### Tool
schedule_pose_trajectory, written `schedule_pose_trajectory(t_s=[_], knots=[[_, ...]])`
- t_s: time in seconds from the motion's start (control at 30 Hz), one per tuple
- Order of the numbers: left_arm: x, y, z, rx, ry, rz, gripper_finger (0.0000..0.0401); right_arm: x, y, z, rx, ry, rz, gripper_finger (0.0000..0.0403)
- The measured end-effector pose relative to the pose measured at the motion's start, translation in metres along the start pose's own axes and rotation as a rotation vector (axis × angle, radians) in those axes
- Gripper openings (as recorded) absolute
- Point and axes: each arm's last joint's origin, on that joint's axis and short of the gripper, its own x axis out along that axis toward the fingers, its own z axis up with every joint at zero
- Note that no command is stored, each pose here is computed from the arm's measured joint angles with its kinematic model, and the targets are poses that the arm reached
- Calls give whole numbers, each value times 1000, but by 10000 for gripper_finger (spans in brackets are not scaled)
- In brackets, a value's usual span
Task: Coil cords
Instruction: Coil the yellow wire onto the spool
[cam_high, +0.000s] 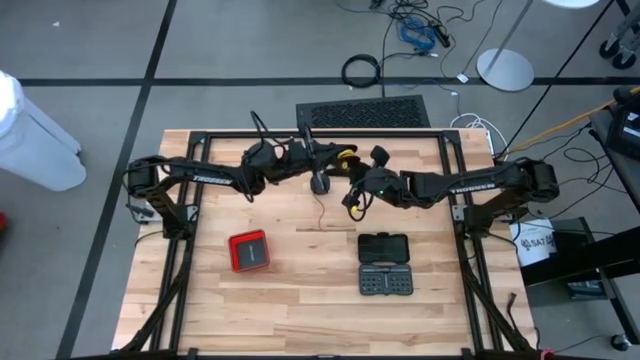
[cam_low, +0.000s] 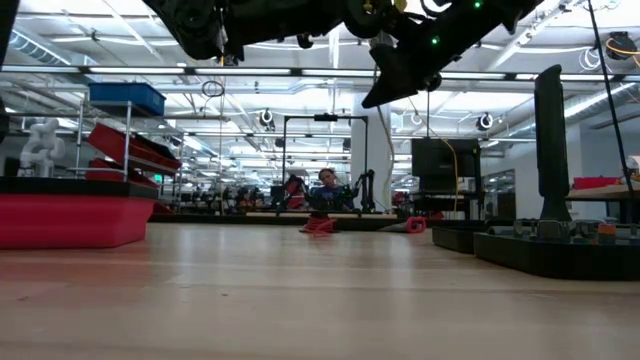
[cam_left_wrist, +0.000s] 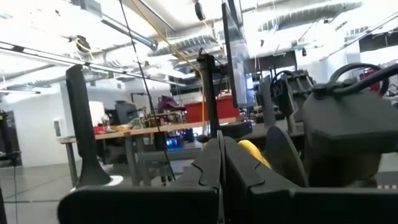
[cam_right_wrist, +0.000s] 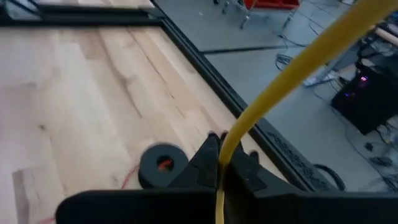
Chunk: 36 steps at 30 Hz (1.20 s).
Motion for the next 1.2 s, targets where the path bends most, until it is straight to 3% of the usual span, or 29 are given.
schedule_pose_trajectory(t_s=[0.33,0.57,0.93,1.2], knots=[[0,2,-5,51,9,109,6,-6,4,6,12,-47,-40,0],[6,-6,-19,57,13,118,6,-6,4,11,40,-86,-36,0],[7,-14,-29,126,99,81,6,-9,0,-1,-19,35,-44,0],[6,-17,-28,83,92,27,6,-18,-9,-13,-78,164,-55,0]])
